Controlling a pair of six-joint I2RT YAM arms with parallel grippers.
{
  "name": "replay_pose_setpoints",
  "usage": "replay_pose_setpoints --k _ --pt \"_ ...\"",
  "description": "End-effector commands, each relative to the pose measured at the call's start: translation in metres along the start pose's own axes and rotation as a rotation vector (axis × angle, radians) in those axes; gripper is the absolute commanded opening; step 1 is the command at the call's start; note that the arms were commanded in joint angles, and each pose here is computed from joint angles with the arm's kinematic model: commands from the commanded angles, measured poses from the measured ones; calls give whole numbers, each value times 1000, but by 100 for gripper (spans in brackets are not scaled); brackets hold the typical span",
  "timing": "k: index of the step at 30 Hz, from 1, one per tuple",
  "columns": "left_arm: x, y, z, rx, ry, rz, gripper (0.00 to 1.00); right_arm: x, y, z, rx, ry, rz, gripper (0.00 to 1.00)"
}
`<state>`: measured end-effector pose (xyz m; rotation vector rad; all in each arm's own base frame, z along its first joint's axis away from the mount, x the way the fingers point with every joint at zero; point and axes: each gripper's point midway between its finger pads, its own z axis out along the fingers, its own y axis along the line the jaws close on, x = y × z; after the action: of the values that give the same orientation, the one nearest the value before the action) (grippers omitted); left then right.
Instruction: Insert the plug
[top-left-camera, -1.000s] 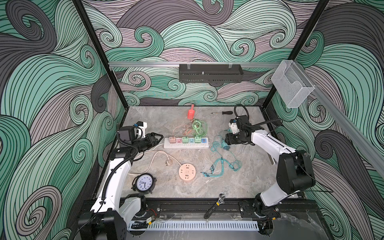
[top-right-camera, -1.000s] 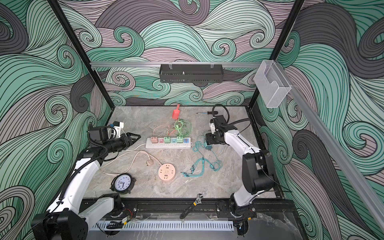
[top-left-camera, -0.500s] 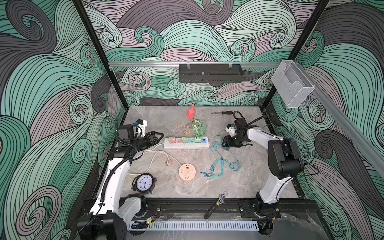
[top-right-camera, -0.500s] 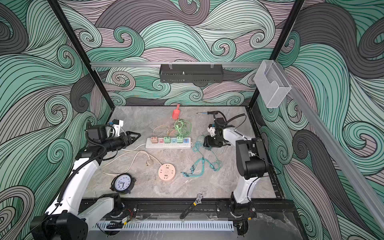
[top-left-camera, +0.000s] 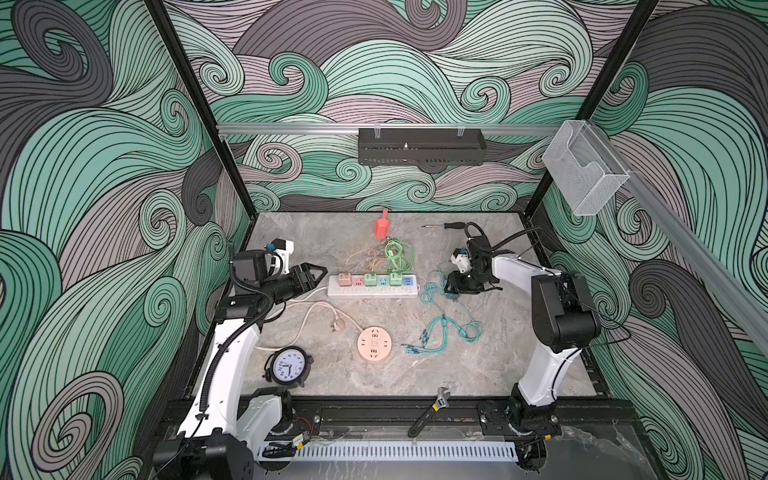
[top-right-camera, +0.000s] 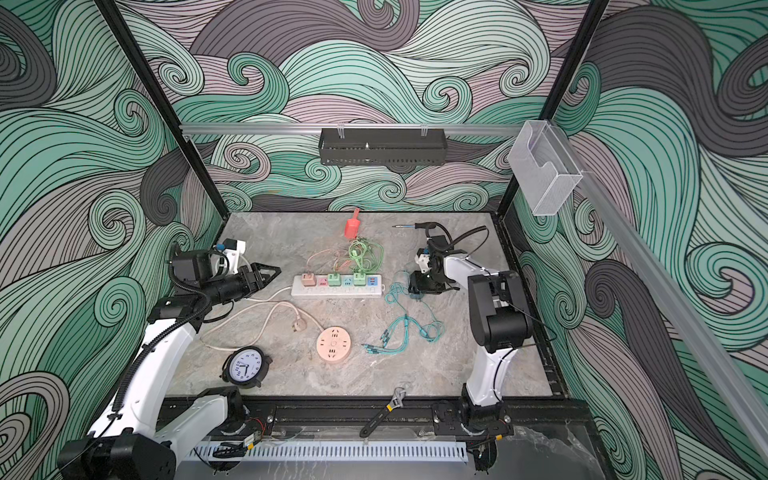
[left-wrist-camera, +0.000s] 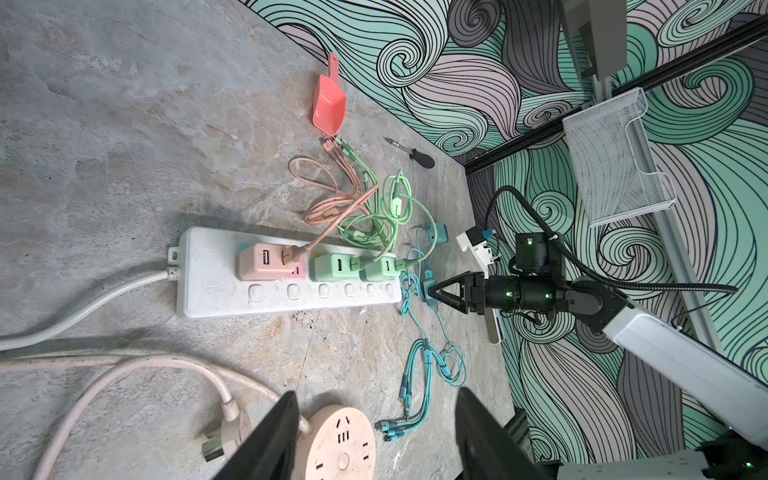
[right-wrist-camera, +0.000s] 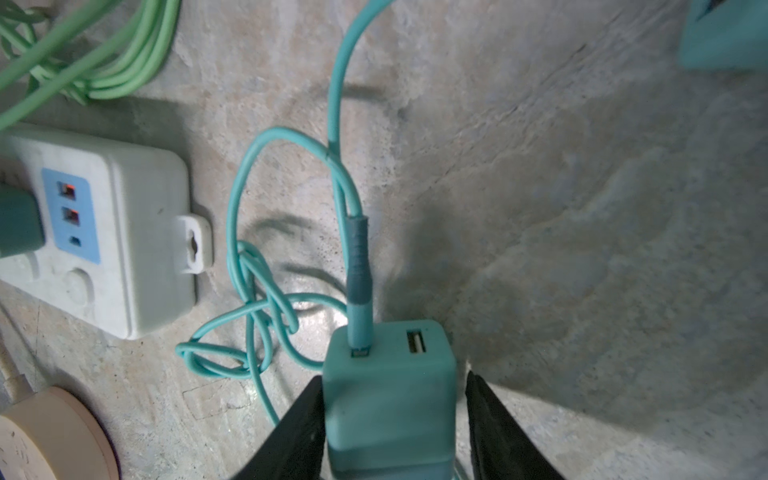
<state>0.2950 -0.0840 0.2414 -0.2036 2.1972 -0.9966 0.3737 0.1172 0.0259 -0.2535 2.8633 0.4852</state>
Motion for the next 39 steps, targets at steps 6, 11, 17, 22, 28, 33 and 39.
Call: replay_pose_setpoints --k 6,11,17,22,28,33,39 --pt "-8 -14 -13 16 -30 40 63 -12 -7 3 38 -9 -3 51" --pt "-6 -14 -12 17 -26 34 63 -12 -6 -1 37 -18 -9 41" --pt "-3 -20 -11 71 -13 19 64 -24 10 -28 -11 -107 -19 35" --pt "0 -31 -13 119 -33 43 66 -35 41 -66 -128 -234 -2 31" --pt "5 -53 -19 166 -74 133 67 -42 74 -120 -270 -406 39 28" --pt "14 -79 -17 187 -95 241 67 -38 100 -170 -394 -557 99 28" --pt "33 -117 -1 233 -100 368 67 -18 125 -216 -480 -702 159 28"
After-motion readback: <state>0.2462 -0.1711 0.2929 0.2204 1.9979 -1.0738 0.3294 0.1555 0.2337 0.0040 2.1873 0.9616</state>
